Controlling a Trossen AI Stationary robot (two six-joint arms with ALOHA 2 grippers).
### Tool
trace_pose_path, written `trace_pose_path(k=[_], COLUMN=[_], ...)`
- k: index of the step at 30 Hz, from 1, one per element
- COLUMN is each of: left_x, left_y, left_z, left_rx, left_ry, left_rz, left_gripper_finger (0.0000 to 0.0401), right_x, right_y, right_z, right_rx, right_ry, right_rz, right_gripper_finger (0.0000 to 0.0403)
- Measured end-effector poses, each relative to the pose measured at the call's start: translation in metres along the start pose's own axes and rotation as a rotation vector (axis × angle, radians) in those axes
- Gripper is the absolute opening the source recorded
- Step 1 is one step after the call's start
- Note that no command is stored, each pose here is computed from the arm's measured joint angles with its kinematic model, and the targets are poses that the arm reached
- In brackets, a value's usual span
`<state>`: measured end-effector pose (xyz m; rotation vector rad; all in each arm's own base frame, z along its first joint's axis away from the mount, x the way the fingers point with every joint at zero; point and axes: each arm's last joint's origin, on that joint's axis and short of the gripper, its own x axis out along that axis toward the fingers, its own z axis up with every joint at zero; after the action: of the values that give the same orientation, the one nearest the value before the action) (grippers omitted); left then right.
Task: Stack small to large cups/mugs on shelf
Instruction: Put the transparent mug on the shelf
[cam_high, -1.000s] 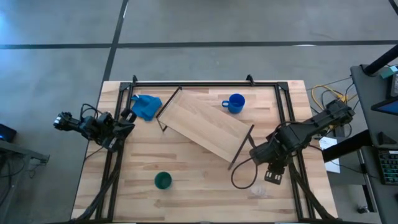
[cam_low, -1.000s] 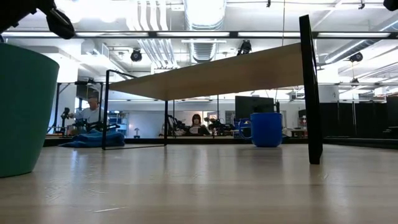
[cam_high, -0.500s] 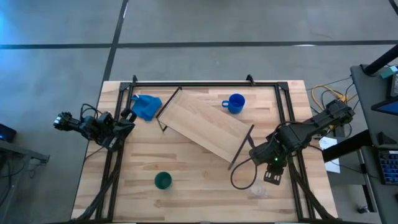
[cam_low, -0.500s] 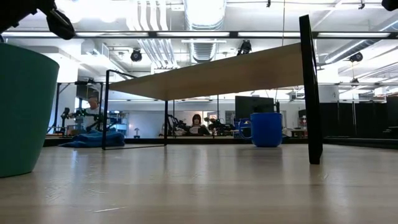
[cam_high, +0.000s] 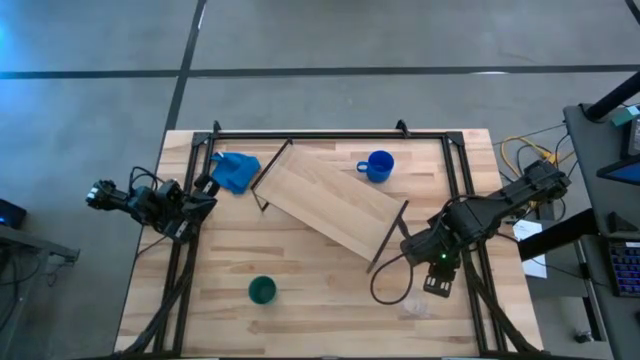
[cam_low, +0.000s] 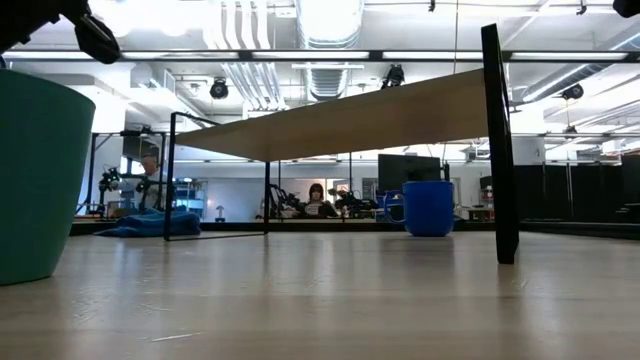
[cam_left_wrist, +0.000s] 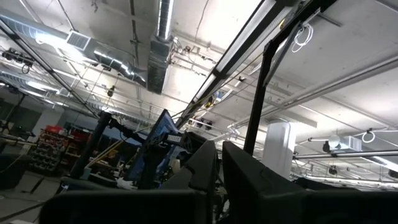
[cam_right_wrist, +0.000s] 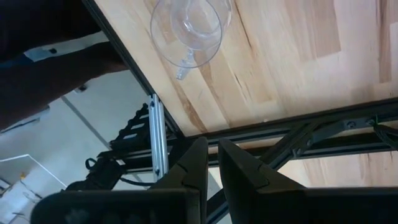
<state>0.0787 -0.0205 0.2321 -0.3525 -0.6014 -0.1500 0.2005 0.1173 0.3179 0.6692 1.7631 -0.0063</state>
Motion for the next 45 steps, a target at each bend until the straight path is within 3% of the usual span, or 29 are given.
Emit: trace_pose_path(k=[26, 45], left_x=[0.000, 0.000], left_y=[0.000, 0.000], left_z=[0.000, 0.000], left_rx=[0.001, 0.000], left_ry=[0.001, 0.002], left_rz=[0.000, 0.000], left_gripper_finger=[0.0015, 0.0015], right_x=[-0.017, -0.018], right_y=[0.008, 0.003], right_z=[-0.003, -0.007], right_rx=[-0.201, -0.213], right_ry=[-0.090, -0.053], right_rz=[0.025, -0.017], right_gripper_finger=[0.0034, 0.0034])
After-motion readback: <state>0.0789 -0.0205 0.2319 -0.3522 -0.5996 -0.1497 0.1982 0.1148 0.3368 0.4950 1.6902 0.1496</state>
